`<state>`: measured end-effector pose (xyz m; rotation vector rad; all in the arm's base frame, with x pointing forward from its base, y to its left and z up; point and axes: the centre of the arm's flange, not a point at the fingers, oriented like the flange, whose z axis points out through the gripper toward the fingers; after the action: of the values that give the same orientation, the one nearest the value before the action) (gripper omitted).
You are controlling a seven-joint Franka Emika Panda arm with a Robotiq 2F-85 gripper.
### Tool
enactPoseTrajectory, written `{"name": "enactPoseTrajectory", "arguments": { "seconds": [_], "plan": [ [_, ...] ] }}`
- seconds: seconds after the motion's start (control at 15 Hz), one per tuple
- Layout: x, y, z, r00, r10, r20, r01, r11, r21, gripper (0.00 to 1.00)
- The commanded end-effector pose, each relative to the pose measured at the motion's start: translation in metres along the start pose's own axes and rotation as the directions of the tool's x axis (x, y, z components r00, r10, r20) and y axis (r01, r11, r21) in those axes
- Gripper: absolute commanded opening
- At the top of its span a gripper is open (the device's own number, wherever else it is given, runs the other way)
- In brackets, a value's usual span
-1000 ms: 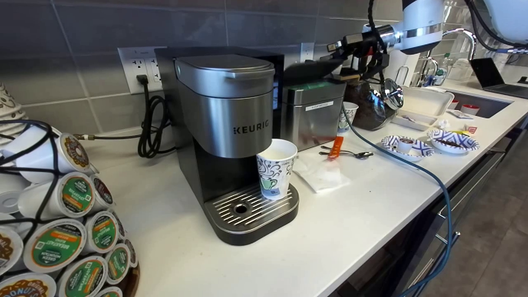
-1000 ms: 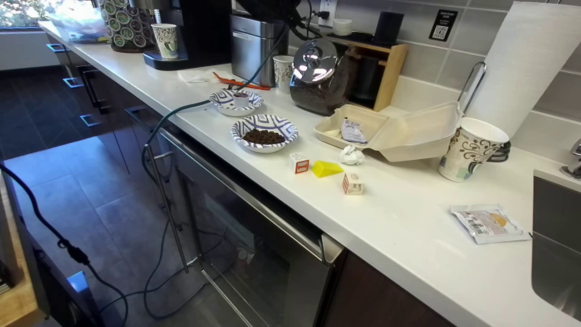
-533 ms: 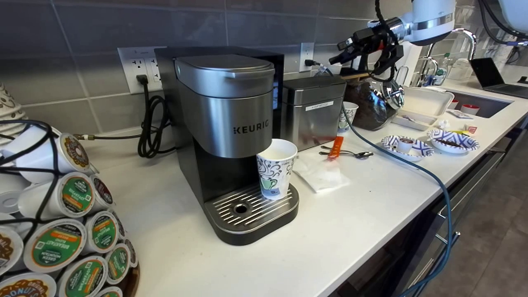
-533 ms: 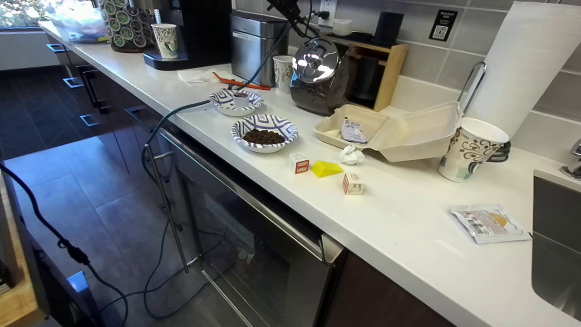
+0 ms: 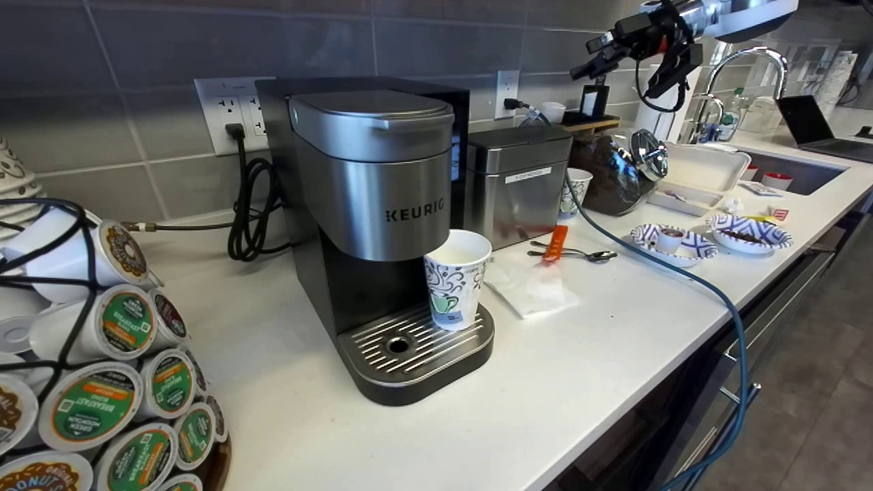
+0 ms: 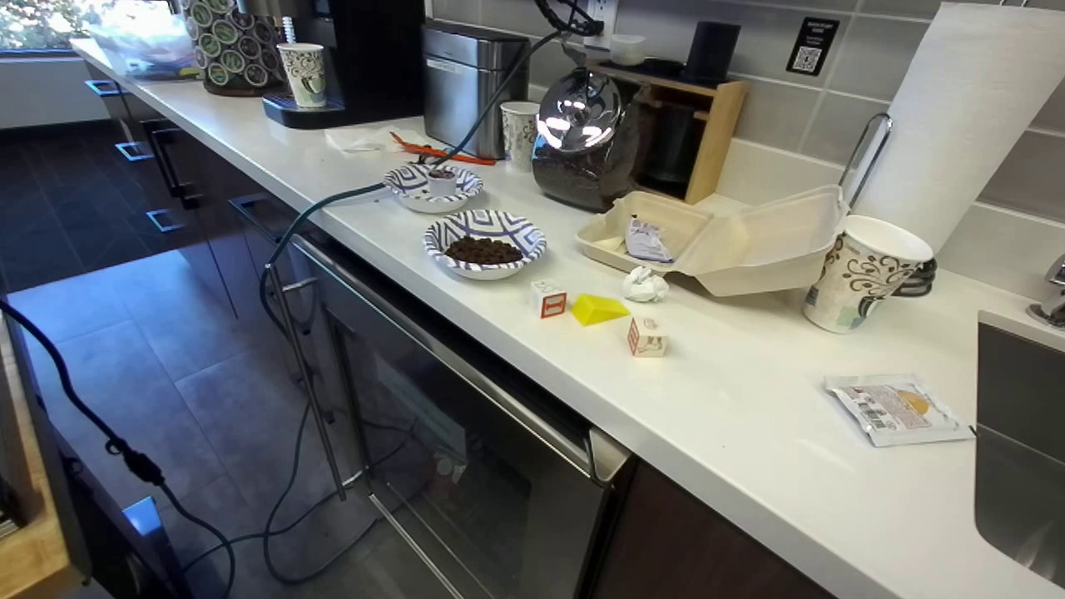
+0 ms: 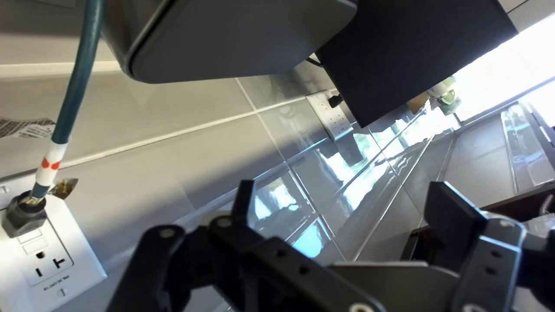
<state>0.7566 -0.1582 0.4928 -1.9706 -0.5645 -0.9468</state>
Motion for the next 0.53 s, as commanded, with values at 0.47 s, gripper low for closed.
{"name": "enactPoseTrajectory", "arguments": {
  "seconds": [0.47],
  "plan": [
    [-0.088,-0.067,-0.026,0.988,0.067,-0.137,-0.078,0.994,-0.074,1.0]
  ]
}}
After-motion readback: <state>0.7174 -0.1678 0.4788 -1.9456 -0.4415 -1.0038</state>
